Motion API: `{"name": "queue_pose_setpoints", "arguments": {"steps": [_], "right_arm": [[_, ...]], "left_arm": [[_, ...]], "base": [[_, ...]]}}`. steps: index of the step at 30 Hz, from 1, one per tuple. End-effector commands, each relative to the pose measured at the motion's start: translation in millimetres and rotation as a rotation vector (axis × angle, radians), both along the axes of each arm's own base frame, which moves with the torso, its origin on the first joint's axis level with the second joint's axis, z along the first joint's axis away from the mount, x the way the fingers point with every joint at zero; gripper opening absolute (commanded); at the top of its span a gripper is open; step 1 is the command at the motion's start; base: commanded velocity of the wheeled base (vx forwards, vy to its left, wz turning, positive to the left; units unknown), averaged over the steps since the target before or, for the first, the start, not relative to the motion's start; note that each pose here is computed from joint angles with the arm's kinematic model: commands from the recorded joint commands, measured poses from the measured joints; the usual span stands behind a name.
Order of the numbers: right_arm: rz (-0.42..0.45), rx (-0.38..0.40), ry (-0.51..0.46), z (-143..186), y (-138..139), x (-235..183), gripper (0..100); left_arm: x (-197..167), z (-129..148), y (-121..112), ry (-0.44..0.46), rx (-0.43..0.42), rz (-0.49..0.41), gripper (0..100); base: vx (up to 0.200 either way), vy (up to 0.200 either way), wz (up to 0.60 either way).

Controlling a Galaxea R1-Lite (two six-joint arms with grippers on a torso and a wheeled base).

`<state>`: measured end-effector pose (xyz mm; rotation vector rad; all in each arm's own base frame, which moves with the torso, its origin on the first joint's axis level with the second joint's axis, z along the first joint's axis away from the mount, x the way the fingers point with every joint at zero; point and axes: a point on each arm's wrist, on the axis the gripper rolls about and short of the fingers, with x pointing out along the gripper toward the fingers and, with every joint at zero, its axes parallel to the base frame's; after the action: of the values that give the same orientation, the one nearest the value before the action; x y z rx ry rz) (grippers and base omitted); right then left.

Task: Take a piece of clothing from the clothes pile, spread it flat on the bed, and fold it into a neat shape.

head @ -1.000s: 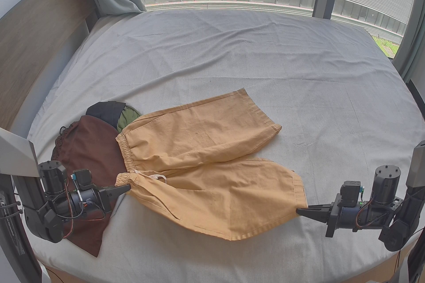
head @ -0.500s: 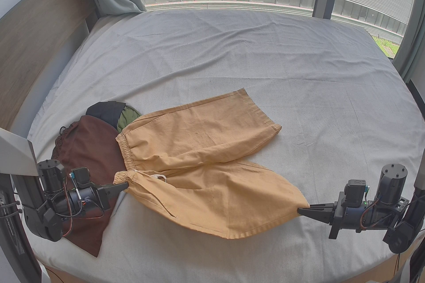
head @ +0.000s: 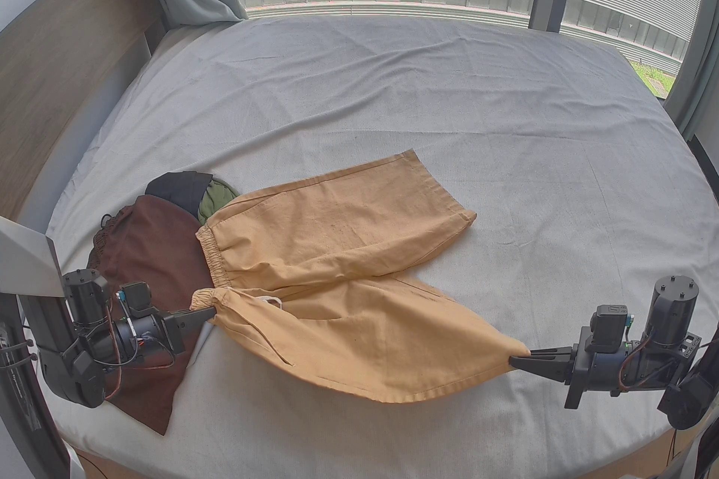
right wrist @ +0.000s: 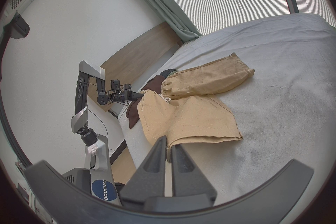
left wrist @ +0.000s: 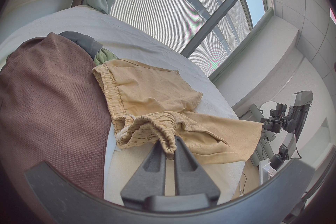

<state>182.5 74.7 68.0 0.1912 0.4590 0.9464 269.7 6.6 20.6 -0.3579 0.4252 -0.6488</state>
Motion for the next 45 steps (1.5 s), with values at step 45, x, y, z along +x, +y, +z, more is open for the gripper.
{"name": "queue_pose_setpoints", "arguments": {"steps": [45], "right_arm": [[-0.163, 0.191, -0.074, 61.5, 18.5, 107.1, 0]], "left_arm": [[6.3, 31.4, 7.2, -0.07, -0.07, 0.049, 0]], "base": [[0.0, 0.0, 0.0]]}}
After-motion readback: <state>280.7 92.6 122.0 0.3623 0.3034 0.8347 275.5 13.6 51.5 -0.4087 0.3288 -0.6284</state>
